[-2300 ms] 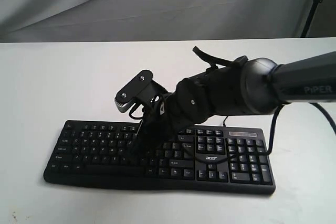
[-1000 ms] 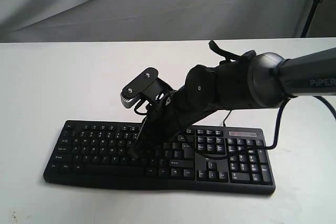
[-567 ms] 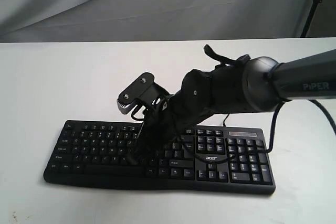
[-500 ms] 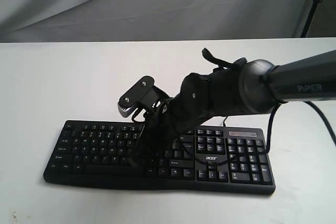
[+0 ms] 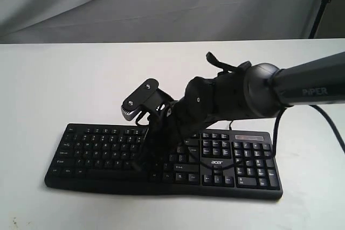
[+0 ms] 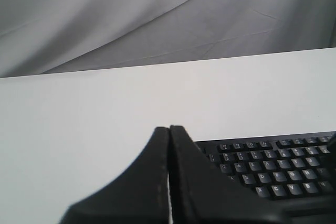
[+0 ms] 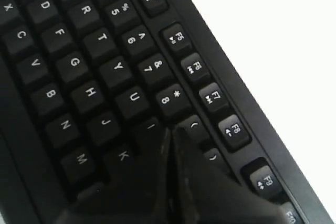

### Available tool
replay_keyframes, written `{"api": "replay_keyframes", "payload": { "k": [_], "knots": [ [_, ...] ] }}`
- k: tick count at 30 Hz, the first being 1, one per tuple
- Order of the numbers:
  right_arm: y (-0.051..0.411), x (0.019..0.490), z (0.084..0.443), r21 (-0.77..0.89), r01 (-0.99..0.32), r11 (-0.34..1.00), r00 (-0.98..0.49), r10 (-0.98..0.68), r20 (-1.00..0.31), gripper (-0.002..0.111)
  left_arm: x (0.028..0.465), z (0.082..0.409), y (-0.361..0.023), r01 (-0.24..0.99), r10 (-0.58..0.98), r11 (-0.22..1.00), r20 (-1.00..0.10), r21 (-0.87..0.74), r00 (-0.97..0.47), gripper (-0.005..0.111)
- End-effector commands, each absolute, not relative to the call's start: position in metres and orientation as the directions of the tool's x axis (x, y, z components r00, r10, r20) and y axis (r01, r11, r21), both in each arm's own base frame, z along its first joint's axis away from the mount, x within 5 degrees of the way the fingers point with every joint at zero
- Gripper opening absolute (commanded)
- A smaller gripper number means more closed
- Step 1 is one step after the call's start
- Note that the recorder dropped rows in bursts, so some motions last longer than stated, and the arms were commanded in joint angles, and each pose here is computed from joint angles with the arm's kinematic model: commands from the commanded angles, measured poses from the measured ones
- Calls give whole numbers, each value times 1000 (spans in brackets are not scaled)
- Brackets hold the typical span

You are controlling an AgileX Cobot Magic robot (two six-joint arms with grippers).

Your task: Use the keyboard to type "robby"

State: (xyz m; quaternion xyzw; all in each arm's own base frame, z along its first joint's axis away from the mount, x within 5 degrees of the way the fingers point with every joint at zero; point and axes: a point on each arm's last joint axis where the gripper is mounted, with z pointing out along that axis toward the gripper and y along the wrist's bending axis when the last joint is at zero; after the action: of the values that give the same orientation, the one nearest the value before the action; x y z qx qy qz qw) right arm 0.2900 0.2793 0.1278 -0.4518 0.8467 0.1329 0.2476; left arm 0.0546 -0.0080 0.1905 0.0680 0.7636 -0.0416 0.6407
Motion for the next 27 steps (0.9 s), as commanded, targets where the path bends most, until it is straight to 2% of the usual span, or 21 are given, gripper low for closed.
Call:
{"api": "replay_keyframes", "payload": {
  "k": [1,7,15,27],
  "knots": [
    [278,287,160,-23,-841,541,-424,-683,-594,0,55,190,-8,163,53,986,-985,26,-165,0],
    [284,277,175,-11,-855,518,-405,-681,-610,0,55,190,-8,163,53,986,-985,26,-165,0],
    [313,258,155,-21,-899,437,-341,-732,-590,0,55,190,-8,163,53,986,-985,26,-165,0],
    [333,267,148,53,-905,421,-376,-738,-561,0,55,190,-8,163,53,986,-985,26,-165,0]
  ]
}}
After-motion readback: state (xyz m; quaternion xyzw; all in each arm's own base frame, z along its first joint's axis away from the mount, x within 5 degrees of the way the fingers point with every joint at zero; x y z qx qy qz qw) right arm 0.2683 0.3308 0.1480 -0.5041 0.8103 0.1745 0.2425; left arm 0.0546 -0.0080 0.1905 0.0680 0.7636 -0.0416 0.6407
